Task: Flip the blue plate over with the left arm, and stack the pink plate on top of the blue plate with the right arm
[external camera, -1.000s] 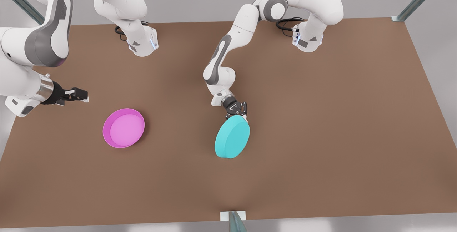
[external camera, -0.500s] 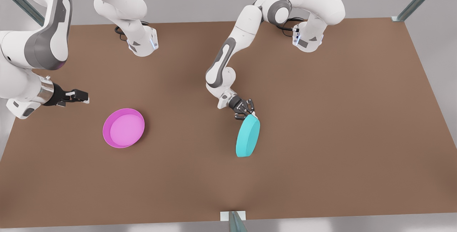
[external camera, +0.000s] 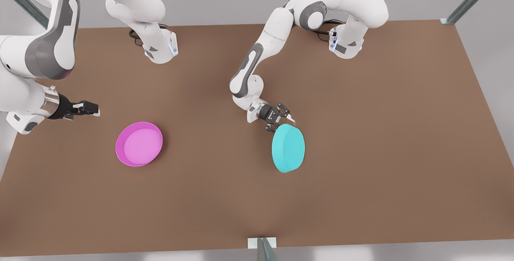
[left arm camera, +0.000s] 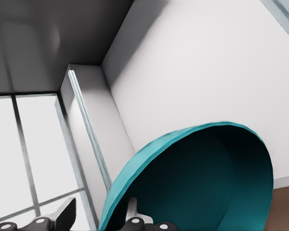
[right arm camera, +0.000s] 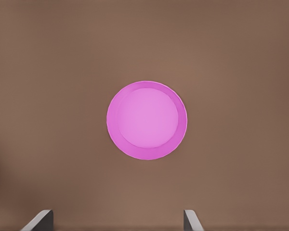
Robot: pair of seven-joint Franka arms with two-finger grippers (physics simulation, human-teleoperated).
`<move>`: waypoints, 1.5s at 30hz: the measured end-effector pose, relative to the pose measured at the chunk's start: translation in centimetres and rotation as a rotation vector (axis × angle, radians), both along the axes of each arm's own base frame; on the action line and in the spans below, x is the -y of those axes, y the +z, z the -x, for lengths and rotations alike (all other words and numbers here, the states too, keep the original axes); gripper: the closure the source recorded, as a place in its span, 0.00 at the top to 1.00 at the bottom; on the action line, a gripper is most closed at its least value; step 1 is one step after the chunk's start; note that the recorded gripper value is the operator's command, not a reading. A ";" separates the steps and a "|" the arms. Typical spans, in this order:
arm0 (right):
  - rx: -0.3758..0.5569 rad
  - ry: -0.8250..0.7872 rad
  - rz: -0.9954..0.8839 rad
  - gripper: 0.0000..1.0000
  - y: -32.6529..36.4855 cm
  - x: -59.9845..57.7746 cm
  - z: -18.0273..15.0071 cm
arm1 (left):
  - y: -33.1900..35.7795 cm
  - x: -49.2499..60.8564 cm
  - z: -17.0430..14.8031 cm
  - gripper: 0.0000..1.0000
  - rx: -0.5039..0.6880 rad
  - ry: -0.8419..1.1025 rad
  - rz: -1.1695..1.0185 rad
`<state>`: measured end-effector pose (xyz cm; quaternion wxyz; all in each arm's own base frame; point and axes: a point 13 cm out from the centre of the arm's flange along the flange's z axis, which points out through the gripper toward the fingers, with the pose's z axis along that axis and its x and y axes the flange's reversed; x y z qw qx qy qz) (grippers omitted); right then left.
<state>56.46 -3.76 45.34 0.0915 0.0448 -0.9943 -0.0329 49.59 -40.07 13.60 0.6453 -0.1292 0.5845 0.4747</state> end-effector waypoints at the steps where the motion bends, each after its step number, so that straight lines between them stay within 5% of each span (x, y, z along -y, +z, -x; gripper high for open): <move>1: 0.000 0.000 0.000 1.00 0.0 0.0 0.0 | 0.0 2.0 0.8 1.00 -0.024 -0.003 0.064; 7: -0.005 0.001 -0.002 1.00 -0.2 0.0 0.0 | -0.4 14.8 10.3 1.00 -0.493 0.166 0.790; 10: -0.078 -0.053 -0.018 1.00 -4.5 4.1 0.8 | 20.2 10.7 3.7 1.00 -0.655 0.390 1.327; 13: -0.202 -0.205 -0.065 1.00 -14.4 14.0 4.9 | 33.6 -5.9 -3.6 1.00 -0.703 0.557 1.575; 17: -0.222 -0.279 -0.102 1.00 -21.9 21.0 7.2 | 38.1 -20.8 -5.4 1.00 -0.802 0.634 1.613; 21: -0.182 -0.216 -0.116 1.00 -28.8 18.6 7.1 | 35.8 -24.9 -1.9 1.00 -1.178 0.511 1.542; 29: -0.063 -0.112 -0.158 1.00 -37.1 11.6 1.8 | 35.2 -26.8 -5.1 1.00 -1.378 0.243 1.371; 38: -0.071 -0.123 -0.203 0.99 -40.0 9.3 4.1 | 34.6 -27.2 -5.0 1.00 -1.568 0.089 1.244; 41: -0.065 -0.130 -0.217 0.55 -40.3 9.1 4.2 | 34.4 -27.2 -5.0 1.00 -1.612 0.047 1.212; 45: -0.057 -0.126 -0.231 0.29 -40.4 8.8 4.0 | 34.3 -27.3 -5.2 1.00 -1.650 -0.002 1.174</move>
